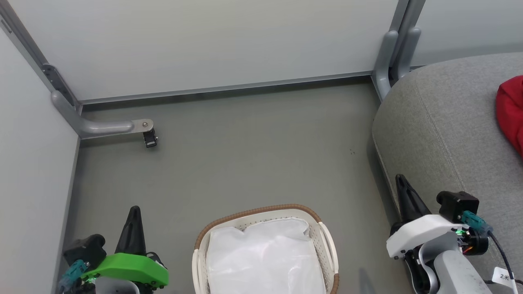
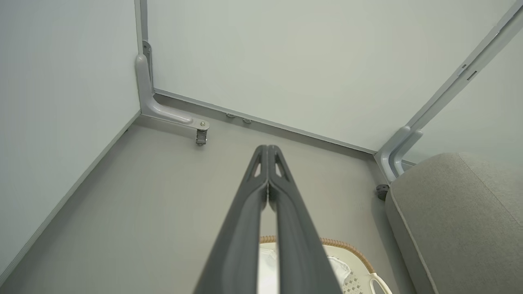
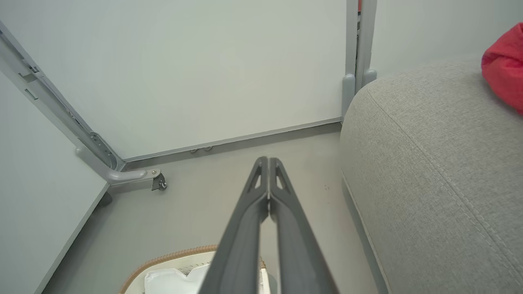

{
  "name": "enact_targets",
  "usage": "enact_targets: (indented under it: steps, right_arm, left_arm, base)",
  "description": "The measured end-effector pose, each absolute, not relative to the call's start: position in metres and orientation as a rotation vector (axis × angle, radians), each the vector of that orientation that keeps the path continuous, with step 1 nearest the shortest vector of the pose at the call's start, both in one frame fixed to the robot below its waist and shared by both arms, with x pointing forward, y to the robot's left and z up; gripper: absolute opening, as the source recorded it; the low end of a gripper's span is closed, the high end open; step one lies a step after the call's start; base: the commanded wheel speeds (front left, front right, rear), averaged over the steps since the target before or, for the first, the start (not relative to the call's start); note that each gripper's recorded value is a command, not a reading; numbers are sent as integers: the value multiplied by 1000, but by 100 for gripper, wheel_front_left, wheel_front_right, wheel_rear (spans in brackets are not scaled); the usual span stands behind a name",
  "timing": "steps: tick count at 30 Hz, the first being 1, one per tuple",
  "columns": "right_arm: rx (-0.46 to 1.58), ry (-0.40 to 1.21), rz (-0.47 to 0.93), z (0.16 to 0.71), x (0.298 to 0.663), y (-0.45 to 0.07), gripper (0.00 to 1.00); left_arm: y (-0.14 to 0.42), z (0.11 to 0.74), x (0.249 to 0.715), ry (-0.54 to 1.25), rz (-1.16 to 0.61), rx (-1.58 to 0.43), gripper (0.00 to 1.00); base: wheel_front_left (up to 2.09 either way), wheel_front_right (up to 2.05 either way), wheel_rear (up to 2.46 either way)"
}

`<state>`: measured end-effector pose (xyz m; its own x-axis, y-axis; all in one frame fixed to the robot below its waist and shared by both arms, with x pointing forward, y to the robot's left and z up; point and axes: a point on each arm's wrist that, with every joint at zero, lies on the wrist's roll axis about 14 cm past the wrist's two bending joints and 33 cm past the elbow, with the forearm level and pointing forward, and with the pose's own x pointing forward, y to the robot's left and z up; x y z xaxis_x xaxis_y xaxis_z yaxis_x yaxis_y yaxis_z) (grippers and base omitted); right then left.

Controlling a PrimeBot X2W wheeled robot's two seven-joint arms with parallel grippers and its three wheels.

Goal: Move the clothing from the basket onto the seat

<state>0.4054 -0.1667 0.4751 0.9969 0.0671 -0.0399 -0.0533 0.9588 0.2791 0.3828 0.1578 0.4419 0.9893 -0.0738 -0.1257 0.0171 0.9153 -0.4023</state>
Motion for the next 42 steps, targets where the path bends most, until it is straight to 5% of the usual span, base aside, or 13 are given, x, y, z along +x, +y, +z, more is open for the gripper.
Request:
enact_targets:
  steps: [42]
  right_arm:
    - [906,61,-55,482,400,-190,0]
  left_arm:
    - [182,460,387,123,70,-967,0]
  base:
    - [0,0,0]
